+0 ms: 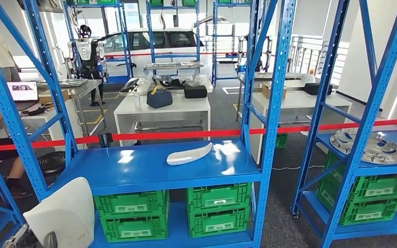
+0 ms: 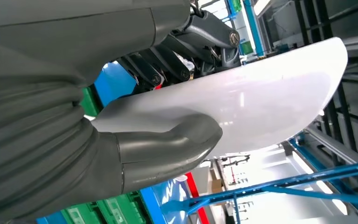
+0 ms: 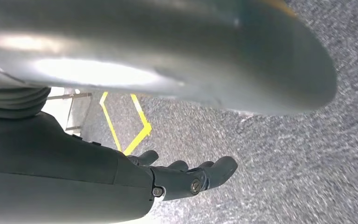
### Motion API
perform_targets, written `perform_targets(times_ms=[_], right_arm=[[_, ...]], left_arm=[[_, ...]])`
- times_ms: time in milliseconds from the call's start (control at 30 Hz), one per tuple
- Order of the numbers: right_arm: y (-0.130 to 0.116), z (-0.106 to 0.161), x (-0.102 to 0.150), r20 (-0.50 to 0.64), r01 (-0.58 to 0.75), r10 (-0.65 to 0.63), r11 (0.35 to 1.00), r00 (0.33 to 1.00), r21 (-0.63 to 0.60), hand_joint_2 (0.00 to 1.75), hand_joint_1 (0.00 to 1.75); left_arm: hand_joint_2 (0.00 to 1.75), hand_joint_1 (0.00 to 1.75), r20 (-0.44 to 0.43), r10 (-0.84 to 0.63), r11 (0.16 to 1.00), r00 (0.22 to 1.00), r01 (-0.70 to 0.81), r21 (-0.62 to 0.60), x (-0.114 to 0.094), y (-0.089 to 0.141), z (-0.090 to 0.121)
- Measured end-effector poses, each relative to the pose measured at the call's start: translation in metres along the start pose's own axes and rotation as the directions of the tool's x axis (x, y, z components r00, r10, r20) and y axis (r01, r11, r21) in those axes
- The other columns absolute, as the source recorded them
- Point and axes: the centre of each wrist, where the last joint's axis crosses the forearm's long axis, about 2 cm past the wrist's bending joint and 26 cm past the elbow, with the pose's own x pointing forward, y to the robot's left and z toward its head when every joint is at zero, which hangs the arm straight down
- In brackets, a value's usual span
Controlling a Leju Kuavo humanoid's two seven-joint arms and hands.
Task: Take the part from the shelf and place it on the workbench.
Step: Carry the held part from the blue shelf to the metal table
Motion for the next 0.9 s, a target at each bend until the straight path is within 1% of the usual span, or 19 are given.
perform_targets(times_ms=[167, 367, 533, 633, 767, 833, 900], right_arm=[[-0.004, -0.001, -0.002, -0.005, -0.006, 0.006, 1.000, 1.000, -0.011, 0.00, 0.00], [-0.008, -0.001, 0.000, 0.003, -0.007, 0.007, 1.000, 1.000, -0.022, 0.00, 0.00], [-0.011, -0.001, 0.001, 0.018, -0.024, 0.024, 0.999, 1.000, -0.028, 0.00, 0.00], [-0.014, -0.001, 0.003, -0.011, -0.040, 0.040, 0.998, 0.999, -0.047, 0.00, 0.00], [-0.019, -0.002, 0.002, -0.046, -0.029, 0.025, 0.996, 0.999, -0.081, 0.00, 0.00], [-0.020, -0.002, 0.001, -0.047, -0.025, 0.022, 0.997, 0.999, -0.079, 0.00, 0.00], [-0.020, -0.002, 0.000, -0.049, -0.027, 0.024, 0.997, 0.999, -0.068, 0.00, 0.00]], left_arm=[[1.75, 1.75, -0.014, 0.004, 1.000, 1.000, -0.004, 0.017, -0.001, 0.001, 0.008], [1.75, 1.75, -0.035, -0.028, 1.000, 0.999, 0.028, -0.006, -0.002, -0.002, 0.019], [1.75, 1.75, -0.006, -0.026, 1.000, 1.000, 0.026, 0.001, -0.003, -0.004, 0.020], [1.75, 1.75, -0.001, -0.023, 1.000, 1.000, 0.023, 0.014, -0.005, -0.006, 0.024], [1.75, 1.75, -0.038, -0.035, 0.999, 0.999, 0.037, 0.035, -0.006, -0.009, 0.032], [1.75, 1.75, -0.062, -0.044, 0.998, 0.997, 0.047, 0.046, -0.003, -0.006, 0.037], [1.75, 1.75, -0.068, -0.057, 0.997, 0.996, 0.060, 0.048, 0.002, -0.003, 0.039]])
